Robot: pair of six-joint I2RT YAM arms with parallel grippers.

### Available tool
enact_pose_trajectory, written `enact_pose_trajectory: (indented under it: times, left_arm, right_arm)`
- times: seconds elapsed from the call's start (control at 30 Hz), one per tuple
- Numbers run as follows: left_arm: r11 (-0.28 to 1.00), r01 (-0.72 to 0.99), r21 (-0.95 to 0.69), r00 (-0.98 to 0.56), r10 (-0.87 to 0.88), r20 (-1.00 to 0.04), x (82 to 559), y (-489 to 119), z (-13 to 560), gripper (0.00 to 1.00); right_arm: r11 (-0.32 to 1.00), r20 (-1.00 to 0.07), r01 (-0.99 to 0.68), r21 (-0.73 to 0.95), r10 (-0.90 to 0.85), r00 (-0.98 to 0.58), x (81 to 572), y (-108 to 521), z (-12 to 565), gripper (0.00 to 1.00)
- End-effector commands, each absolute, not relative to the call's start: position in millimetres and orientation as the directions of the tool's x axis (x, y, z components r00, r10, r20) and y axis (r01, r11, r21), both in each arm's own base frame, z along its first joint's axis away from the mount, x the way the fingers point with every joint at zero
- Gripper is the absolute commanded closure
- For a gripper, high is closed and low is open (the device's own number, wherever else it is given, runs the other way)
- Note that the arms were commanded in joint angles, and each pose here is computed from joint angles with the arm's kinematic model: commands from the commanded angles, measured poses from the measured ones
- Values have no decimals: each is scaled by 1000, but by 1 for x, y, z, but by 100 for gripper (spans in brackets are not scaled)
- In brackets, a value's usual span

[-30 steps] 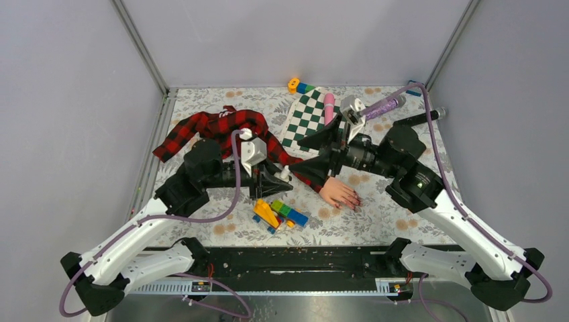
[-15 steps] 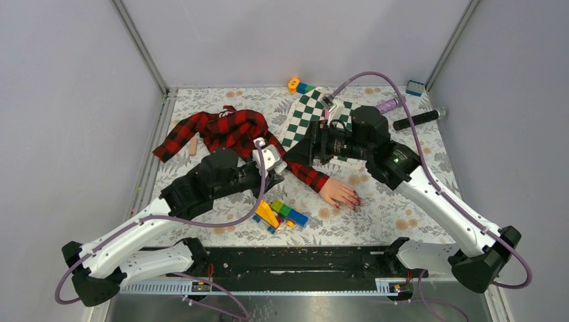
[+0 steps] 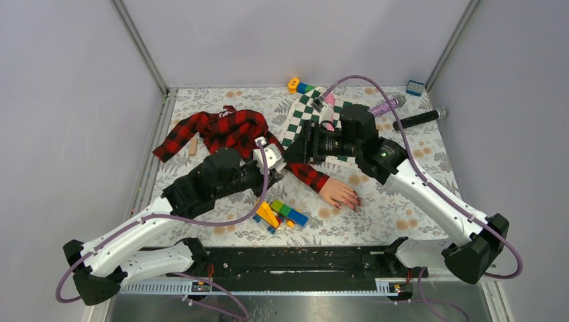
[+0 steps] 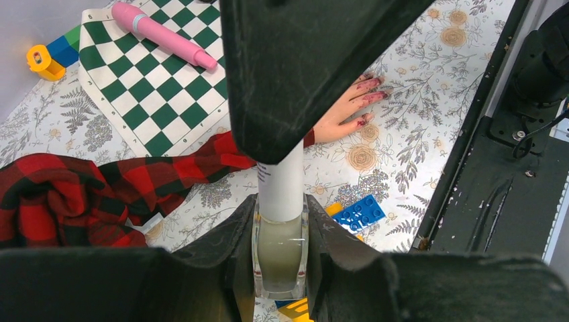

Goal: Paint the nails
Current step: Unscrew the nail polish bottle.

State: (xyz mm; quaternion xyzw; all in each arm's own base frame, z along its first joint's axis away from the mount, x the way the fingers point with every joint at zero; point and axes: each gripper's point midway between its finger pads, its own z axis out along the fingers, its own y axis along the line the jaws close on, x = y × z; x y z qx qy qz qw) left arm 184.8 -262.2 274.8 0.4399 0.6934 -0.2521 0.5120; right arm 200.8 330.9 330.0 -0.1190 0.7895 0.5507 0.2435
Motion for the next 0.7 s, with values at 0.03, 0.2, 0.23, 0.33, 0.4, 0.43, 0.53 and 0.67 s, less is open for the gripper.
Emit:
enact_pose_trajectory:
  times: [0.03,0.2,0.23,0.33,0.4,0.43,0.53,0.67]
  left_arm:
    - [507,852,129,-40,307,-951,190,-264,300,100]
    - [516,847,129,-43,308,-951,192,-263,300,100]
    - [518,846,130,-44,310,-950,193,-263,300,100]
    - [520,845,129,-45,308,-950,193,-263,300,100]
    - [519,845,127,-47,309,-950,193,-263,300,100]
    - [519,846,127,-47,309,-950,193,-263,299,100]
    - [521,844,127,-46,307,-951,193,-263,301,100]
    - [522,843,128,-46,307,-951,193,-263,301,100]
  right_arm:
    - [309,-526,-483,819,72,-847,195,339,348,45]
    - [310,-527,-488,816,51,-848,192,342,346,50]
    - [313,-532,-493,812,48,-846,191,343,346,51]
    - [313,-545,-508,802,37,-837,188,345,346,51]
    - [306,-548,-514,801,29,-836,187,347,347,52]
    - [302,-549,-518,800,24,-835,186,348,348,52]
    - [298,-551,-522,799,15,-835,184,350,347,55]
    - [294,-553,-526,798,9,-833,182,352,348,59]
